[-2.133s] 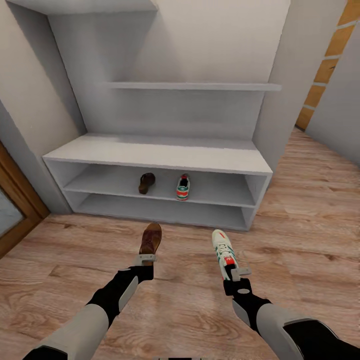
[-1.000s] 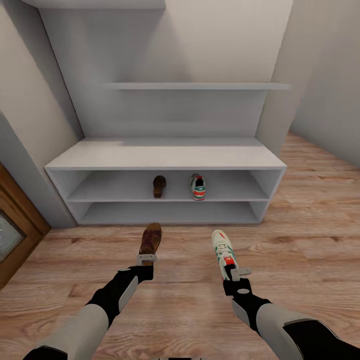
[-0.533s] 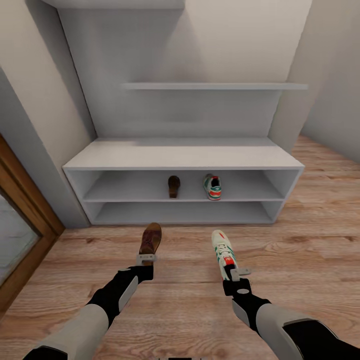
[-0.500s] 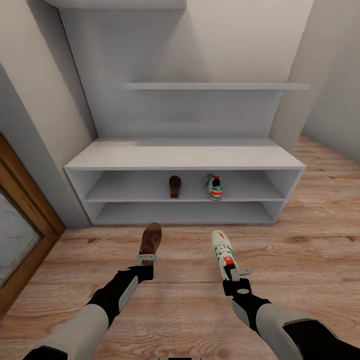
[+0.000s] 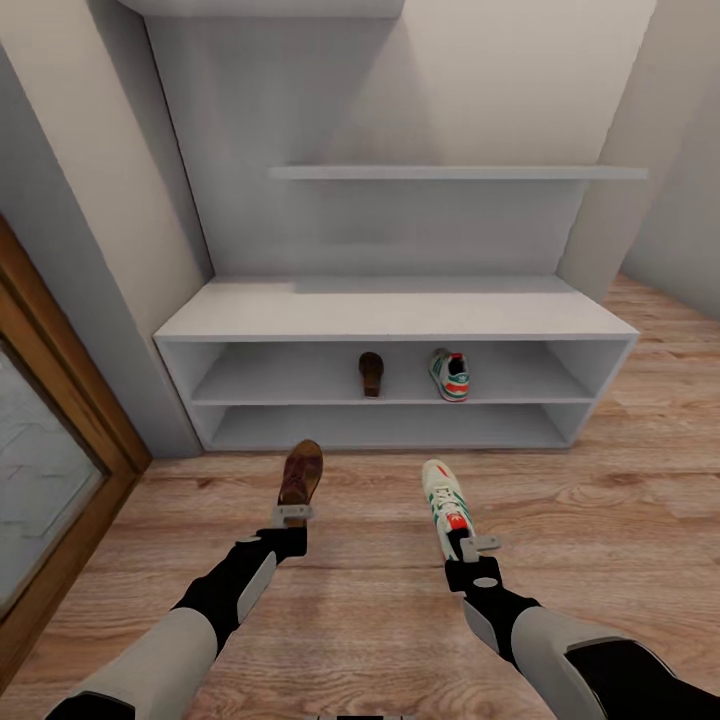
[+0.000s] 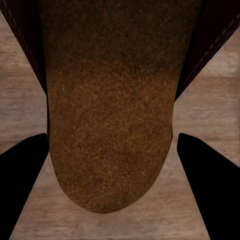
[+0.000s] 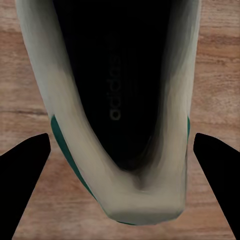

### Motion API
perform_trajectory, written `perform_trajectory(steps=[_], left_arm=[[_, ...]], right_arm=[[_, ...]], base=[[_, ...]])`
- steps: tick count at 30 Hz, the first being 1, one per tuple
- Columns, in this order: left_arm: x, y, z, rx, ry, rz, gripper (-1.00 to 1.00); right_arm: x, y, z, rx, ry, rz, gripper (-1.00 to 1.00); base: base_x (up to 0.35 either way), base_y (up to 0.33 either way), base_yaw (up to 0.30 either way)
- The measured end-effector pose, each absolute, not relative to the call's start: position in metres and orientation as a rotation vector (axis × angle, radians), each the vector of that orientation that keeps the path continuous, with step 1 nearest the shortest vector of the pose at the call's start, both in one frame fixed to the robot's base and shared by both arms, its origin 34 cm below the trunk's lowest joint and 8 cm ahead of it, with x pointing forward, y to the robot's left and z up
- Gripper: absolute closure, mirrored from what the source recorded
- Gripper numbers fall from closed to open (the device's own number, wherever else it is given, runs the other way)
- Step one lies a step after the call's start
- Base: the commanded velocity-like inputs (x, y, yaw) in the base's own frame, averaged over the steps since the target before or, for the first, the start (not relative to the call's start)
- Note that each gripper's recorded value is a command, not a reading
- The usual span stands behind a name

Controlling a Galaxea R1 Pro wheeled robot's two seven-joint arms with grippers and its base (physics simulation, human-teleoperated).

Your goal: Pick up the two gym shoes and the two sandals from the corridor floor and place them onto the hallstand (shoe rack) in the corridor, making sure they are on the rack and not on the floor. Arrange them so the two gym shoes are next to each other and the two sandals are next to each other.

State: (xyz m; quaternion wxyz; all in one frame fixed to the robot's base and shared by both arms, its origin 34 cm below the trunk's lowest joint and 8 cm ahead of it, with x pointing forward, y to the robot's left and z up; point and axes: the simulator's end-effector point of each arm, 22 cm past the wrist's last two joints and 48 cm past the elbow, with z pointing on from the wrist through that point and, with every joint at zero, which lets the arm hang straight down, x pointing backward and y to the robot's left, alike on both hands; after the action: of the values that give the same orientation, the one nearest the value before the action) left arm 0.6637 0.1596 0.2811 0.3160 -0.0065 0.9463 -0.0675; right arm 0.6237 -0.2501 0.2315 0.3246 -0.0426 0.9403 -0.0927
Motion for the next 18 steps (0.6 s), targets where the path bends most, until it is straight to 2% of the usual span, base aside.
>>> perform_trajectory(steps=[18], left_arm=[[0.666,0.137,0.287,-0.01,2.474,-0.214,1.0]], right_arm=[[0.624,-0.258,0.232,-0.108,2.464,-0.259,1.0]], base=[[0.0,0.002,0.0]])
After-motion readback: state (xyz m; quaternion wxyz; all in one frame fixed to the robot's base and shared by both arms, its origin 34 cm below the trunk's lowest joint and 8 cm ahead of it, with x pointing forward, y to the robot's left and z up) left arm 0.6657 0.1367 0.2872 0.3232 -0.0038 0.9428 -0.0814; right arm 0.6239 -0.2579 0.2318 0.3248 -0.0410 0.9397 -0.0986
